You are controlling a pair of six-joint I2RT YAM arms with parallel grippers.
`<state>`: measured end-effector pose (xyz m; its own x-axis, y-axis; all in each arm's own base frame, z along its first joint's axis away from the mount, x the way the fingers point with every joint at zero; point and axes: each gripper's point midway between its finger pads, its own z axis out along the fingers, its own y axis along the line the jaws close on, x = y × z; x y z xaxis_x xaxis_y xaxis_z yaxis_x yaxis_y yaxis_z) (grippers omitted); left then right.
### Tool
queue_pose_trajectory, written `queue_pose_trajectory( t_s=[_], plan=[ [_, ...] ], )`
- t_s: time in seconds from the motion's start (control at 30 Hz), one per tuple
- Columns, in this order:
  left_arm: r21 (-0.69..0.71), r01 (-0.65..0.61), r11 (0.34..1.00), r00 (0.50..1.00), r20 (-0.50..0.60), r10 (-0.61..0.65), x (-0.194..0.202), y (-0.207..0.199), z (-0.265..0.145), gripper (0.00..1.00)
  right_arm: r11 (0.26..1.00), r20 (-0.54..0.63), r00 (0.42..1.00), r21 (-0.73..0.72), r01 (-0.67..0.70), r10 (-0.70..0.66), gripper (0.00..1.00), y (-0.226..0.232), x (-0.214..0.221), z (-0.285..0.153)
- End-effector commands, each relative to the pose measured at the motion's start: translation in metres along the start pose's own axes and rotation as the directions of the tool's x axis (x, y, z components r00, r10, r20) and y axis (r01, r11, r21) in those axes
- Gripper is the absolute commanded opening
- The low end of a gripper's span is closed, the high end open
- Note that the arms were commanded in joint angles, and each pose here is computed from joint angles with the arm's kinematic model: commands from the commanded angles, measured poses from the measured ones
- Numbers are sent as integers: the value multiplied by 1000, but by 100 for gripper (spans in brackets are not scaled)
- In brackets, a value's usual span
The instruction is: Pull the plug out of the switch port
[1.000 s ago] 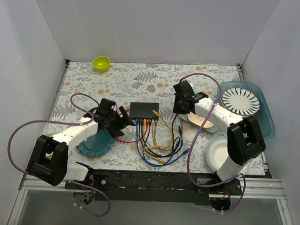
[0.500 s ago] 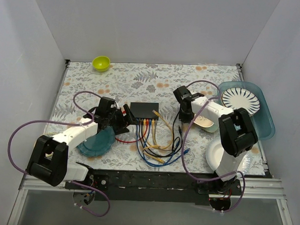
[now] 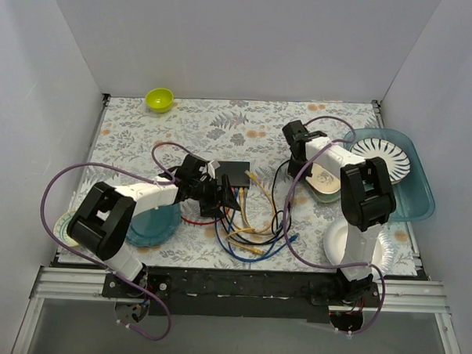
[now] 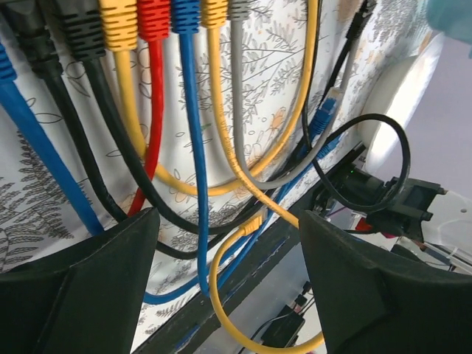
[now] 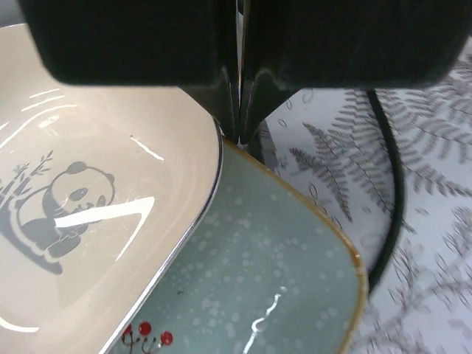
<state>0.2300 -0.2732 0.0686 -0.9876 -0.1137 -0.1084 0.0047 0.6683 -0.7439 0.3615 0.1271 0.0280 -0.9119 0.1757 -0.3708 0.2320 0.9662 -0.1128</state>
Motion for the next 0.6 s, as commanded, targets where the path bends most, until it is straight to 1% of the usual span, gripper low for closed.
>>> queue_pose_trajectory(
  t_s=[0.0,0.03,0.17,0.3,0.4,0.43,0.47,0.5,0.57],
  plan=[
    [-6,-30,1000,999,-30,30,4,3,-2,75,987,80,988,86,-135,129,1,-36,-49,4],
    [-8,-31,999,999,-30,31,6,4,-3,75,983,76,986,96,-158,151,1,-42,-58,7],
    [-26,-31,999,999,-13,31,10,10,-7,75,978,67,984,118,-169,162,1,-47,-72,13],
    [-47,-35,998,999,23,36,8,10,-13,75,981,83,983,90,-171,164,1,-44,-78,7],
    [-66,-37,997,996,77,42,1,8,-20,75,984,124,977,7,-176,174,1,-33,-86,-9],
    [-71,-31,997,995,93,38,0,8,-22,75,986,153,974,-24,-168,170,1,-26,-90,-23],
    [-77,-29,997,993,111,37,-2,7,-24,76,988,170,973,-40,-152,156,1,-22,-92,-30],
    [-88,-29,996,987,154,43,-8,6,-30,76,988,190,971,-63,-138,147,1,-15,-94,-38],
    [-104,1,995,980,200,20,-12,8,-35,77,990,229,968,-112,-84,108,1,4,-95,-59]
  ],
)
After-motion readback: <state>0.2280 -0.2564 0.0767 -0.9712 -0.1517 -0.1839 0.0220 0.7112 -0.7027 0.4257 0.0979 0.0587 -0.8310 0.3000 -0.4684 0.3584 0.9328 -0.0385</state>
